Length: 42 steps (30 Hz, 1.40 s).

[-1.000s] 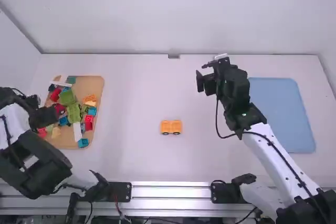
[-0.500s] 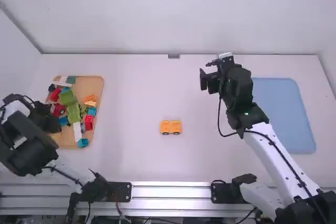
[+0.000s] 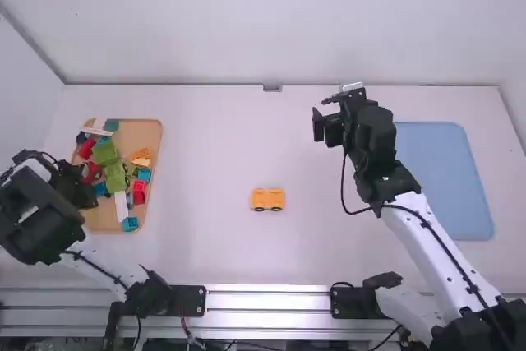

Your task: Assemble lego blocks to make yellow taxi

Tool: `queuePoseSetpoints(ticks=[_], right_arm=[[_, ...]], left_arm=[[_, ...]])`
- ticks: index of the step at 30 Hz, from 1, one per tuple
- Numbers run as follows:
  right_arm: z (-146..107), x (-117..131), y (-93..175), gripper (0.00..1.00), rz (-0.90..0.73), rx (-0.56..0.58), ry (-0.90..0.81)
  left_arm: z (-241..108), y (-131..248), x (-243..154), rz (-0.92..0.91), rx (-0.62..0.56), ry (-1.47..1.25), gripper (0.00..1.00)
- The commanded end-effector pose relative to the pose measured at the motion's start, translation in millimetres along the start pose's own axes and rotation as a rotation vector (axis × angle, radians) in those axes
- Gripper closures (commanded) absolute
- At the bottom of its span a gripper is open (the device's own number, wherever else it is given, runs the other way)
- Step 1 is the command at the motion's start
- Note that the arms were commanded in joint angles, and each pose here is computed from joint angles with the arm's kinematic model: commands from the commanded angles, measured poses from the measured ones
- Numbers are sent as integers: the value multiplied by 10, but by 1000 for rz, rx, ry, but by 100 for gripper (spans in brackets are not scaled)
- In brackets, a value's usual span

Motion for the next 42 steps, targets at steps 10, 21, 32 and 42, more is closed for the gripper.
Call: queuePoseSetpoints(ticks=[10,21,32,42], right_arm=[[144,-12,9,2,-8,-33,-5],[144,-21,9,2,-10,-33,-6],[143,-28,8,1,-11,-32,-7],[143,-28,10,2,-11,-32,-6]], left_arm=[[-180,-266,-110,-24,29,-4,51],[-244,-265,-147,-39,71,18,59],[-236,-189,-112,-33,103,47,67],[-192,-195,-82,-18,72,74,59]])
Point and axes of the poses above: each hand's point on the last joint's axis, 136 mm out from that joint toward the fingers, its own y axis back along the fingers, its own x axis along the line the jaws close on, z = x × y, the point moved 8 cm from there along y, back along the fingers, and after that the axes turned 4 degrees about -y, right-handed, at the moved point
